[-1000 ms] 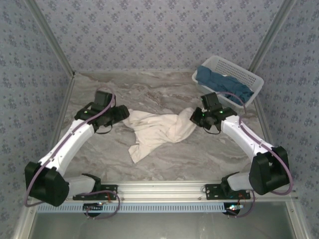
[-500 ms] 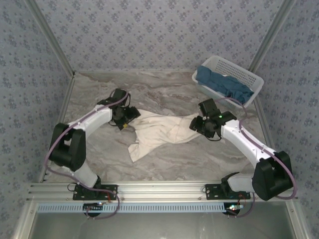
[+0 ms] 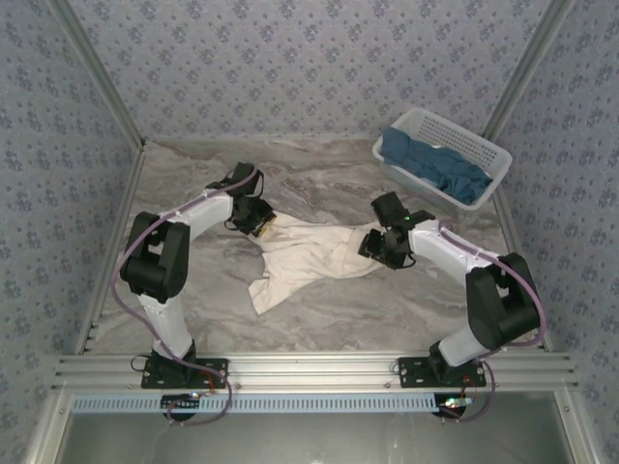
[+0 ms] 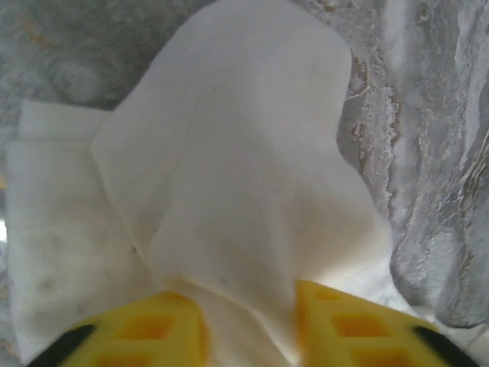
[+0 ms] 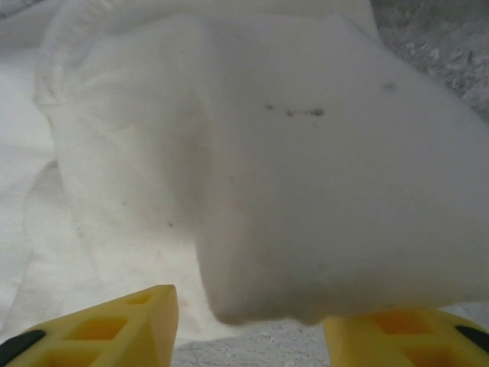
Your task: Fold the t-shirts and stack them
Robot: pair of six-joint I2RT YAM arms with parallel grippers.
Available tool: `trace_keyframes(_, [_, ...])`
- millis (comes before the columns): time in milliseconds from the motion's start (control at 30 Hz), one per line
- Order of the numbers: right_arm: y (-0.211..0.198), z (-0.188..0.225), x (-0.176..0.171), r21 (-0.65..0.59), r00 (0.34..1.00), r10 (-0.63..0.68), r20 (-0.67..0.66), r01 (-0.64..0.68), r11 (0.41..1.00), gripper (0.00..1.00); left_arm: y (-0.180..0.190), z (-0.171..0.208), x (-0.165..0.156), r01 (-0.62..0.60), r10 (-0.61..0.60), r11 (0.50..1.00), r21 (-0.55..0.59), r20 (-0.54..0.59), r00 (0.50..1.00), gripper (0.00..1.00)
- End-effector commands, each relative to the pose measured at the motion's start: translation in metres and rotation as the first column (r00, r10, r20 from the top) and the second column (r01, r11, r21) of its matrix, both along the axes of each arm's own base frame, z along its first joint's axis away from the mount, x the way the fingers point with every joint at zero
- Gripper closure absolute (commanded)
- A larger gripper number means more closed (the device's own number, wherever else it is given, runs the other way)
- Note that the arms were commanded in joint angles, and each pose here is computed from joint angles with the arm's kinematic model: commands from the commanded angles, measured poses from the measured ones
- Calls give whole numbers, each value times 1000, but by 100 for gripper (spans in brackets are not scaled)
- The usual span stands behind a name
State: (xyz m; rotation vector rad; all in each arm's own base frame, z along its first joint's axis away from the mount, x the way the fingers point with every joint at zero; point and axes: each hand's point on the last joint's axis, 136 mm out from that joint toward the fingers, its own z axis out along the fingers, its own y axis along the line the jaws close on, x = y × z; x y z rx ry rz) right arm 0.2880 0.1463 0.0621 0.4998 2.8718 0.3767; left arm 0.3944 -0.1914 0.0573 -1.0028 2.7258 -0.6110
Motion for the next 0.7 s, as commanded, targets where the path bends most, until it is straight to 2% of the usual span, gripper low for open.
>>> trace_keyframes(0, [8, 7, 10, 23, 1000, 14, 9, -14, 1000, 59, 4, 7, 11, -17, 17, 1000, 23, 18, 1000, 87])
trace_keyframes(67, [6, 8, 13, 18, 1000, 10, 18, -11, 1000, 75, 6, 17, 15, -17, 15, 999, 40, 48, 999, 98])
trace_keyframes(133, [4, 14, 19, 10, 999, 4, 40, -4, 1000, 95, 8, 32, 18, -16, 12, 999, 48, 81, 997, 100])
trace_keyframes(167, [3, 18, 21, 7, 998, 2, 59, -2, 1000, 100, 9, 40, 20, -12, 6, 999, 52, 98, 995, 100])
trace_keyframes(467, [-3, 107, 65, 84, 956, -52, 288, 29, 996, 100, 12, 111, 30, 14, -23, 999, 40, 214, 976, 100])
trace_keyframes(567, [-8, 159, 86, 151, 913, -99, 396, 41, 988, 100, 22, 134, 33, -6, -5, 999, 39, 262, 965, 100])
trace_keyframes(667, [-13, 214, 109, 245, 840, -162, 518, 36, 969, 100, 34, 158, 39, -22, 9, 999, 37, 321, 947, 100])
